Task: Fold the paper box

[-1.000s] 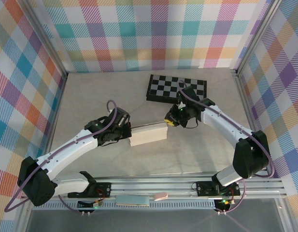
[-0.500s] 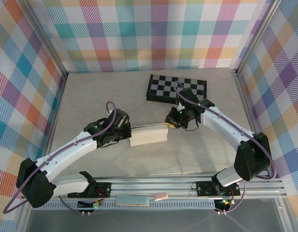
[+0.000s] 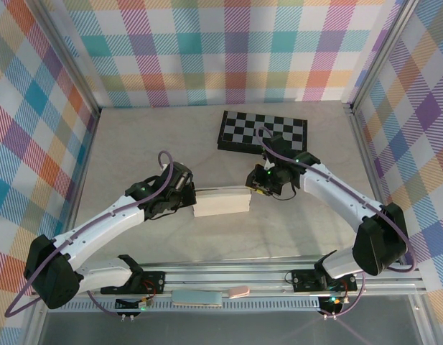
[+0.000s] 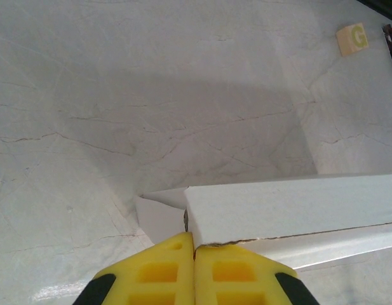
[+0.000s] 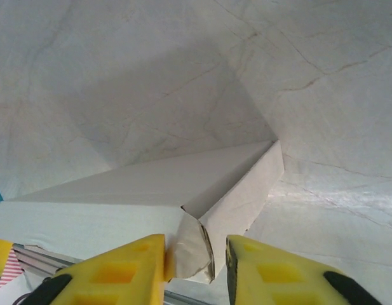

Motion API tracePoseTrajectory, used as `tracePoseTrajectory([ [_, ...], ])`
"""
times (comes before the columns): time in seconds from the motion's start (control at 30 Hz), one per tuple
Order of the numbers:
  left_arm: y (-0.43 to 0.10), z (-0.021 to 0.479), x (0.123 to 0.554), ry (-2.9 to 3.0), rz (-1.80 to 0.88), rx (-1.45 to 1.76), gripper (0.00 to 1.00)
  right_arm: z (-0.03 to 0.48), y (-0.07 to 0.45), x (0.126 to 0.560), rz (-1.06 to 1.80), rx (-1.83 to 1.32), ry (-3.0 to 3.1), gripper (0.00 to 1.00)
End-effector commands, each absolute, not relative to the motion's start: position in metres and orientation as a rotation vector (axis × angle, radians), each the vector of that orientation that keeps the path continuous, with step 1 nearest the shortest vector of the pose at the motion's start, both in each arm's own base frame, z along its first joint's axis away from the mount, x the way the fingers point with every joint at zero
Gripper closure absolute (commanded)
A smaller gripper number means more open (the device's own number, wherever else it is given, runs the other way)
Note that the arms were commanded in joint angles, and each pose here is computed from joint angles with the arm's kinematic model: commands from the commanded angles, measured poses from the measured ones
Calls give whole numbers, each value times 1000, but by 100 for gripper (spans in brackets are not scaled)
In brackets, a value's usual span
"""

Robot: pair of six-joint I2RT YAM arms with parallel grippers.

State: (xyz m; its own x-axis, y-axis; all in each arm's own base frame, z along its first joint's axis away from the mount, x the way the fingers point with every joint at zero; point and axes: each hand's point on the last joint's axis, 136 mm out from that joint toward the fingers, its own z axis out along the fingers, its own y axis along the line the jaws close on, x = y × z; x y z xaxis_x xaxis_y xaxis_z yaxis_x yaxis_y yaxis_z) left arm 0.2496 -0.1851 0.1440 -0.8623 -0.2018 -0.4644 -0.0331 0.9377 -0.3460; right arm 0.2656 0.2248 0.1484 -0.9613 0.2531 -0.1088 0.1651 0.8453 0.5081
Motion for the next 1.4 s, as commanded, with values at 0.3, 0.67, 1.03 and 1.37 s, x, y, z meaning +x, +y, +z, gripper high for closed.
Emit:
tracePoseTrajectory([
  [0.3,-162,99,218,2765,-262,-171,95,132,222,241,896,738,2938,45],
  [0.67,-167,98,218,2767,-291,-182,96,129,235,250,1305,1442,2595,38],
  [1.03,-170,100,219,2763,-297,-176,97,130,234,257,1298,1579,2531,44],
  [1.37,-172,103,218,2755,-319,-172,96,116,230,257,1241,1568,2538,57],
])
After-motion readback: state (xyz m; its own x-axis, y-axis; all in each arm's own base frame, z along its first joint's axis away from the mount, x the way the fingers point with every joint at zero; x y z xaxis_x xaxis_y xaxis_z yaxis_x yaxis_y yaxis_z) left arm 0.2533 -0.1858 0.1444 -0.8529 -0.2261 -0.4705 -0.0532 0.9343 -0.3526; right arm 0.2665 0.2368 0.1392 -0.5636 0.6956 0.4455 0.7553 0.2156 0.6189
